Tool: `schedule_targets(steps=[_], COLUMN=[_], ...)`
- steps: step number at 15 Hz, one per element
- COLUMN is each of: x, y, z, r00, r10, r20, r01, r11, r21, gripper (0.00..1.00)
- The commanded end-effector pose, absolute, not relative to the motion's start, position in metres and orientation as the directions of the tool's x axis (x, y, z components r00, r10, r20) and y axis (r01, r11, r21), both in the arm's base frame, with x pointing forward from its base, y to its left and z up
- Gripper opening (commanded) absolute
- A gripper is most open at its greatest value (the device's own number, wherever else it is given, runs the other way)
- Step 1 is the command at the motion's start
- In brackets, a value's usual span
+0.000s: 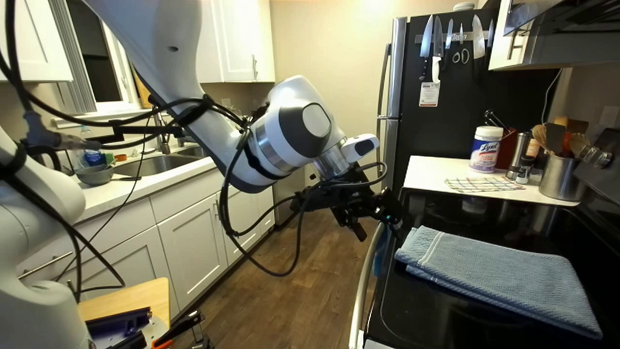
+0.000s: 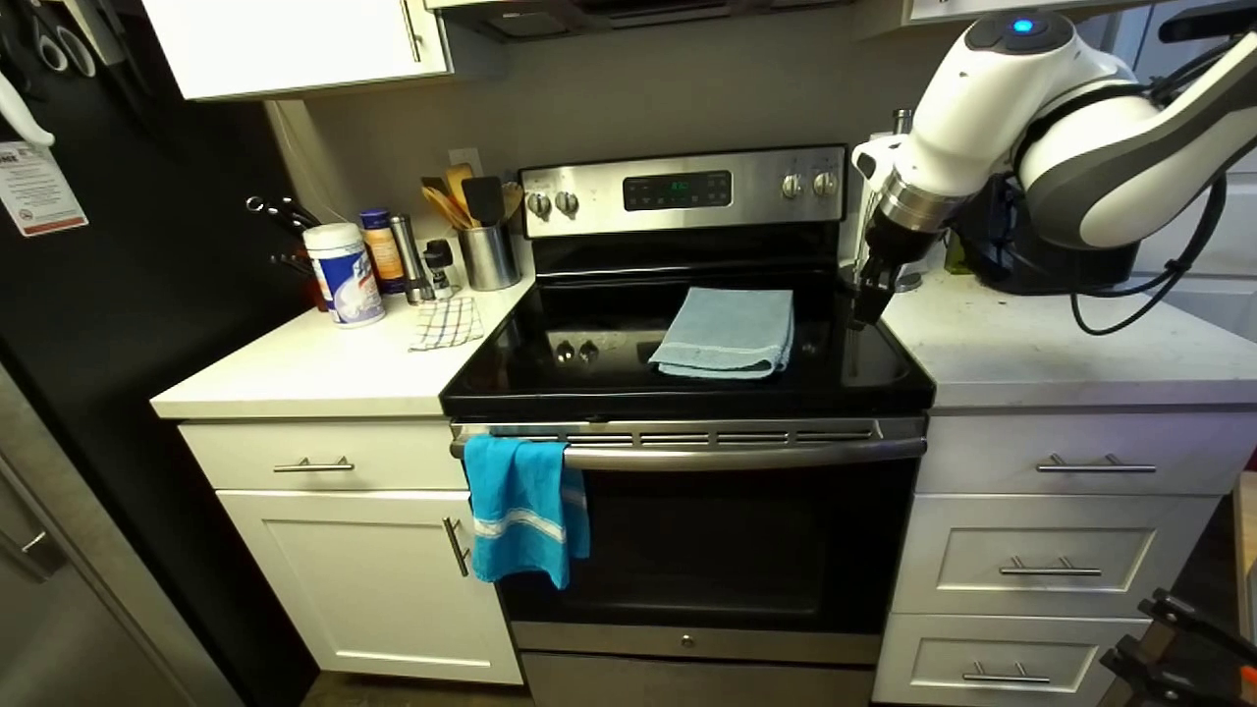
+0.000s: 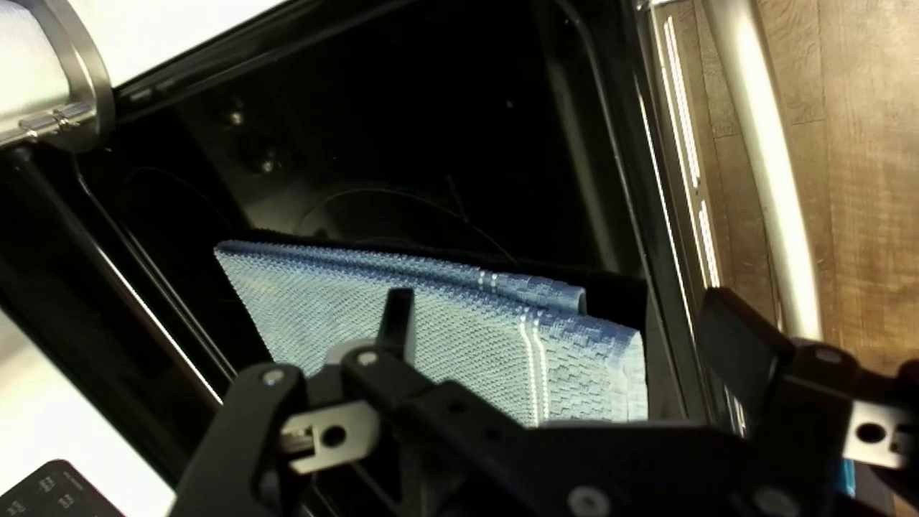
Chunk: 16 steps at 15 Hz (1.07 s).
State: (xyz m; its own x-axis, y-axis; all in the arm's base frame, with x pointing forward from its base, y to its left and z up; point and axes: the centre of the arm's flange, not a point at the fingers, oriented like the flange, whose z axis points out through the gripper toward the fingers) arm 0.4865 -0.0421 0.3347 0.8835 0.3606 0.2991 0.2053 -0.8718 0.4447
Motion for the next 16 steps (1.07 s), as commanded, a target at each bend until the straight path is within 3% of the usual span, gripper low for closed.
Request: schedule_targets(steps=[1,10,16], x=[0.533,0.612,0.661], y=[-0.031,0.089,0.114], z=[0.334,0.359,0.332], r00=[0.894,0.941,0.954], r10=[0.316,0.202,0.179], r20=[0.318,0.27,0.241], r01=[0.161,0.073,0.052], r11=[-0.889,-0.904,-0.889], r21=[0.429,0.421,0.456], gripper=[1.0,1.0,1.0])
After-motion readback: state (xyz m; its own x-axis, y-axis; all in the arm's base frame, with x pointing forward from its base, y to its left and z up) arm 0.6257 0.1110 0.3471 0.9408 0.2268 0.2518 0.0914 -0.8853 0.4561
